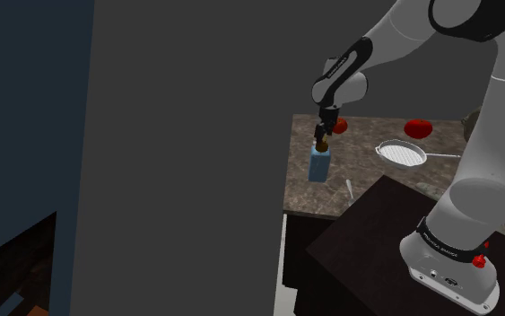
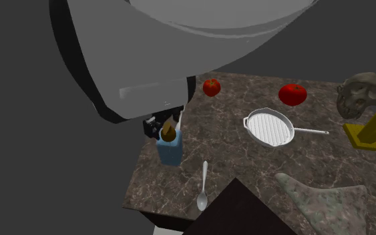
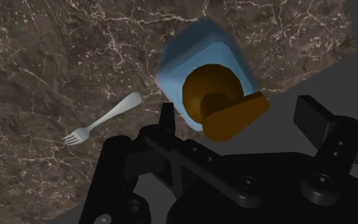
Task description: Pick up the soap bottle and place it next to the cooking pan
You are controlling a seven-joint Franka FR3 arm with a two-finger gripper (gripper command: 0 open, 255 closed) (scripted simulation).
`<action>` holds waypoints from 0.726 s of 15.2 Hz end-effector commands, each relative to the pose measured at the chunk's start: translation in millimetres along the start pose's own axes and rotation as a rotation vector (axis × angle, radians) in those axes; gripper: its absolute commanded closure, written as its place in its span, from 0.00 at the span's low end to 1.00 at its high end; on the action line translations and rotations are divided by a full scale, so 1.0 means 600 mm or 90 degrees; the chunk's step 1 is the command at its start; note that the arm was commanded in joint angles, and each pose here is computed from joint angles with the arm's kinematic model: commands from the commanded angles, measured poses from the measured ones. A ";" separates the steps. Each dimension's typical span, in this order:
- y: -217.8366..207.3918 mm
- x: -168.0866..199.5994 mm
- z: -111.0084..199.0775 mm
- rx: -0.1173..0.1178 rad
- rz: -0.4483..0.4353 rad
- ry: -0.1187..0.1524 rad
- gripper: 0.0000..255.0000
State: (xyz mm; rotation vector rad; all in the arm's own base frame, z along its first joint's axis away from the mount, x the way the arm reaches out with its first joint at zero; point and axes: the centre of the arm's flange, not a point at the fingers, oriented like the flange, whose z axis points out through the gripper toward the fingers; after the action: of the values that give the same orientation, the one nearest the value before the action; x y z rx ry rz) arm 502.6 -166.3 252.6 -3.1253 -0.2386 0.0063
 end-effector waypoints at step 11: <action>0.000 0.000 0.022 0.000 0.000 0.000 1.00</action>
State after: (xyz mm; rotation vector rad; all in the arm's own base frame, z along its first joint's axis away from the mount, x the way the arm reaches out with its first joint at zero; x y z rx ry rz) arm 503.0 -166.4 239.7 -3.1257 -0.2387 0.0043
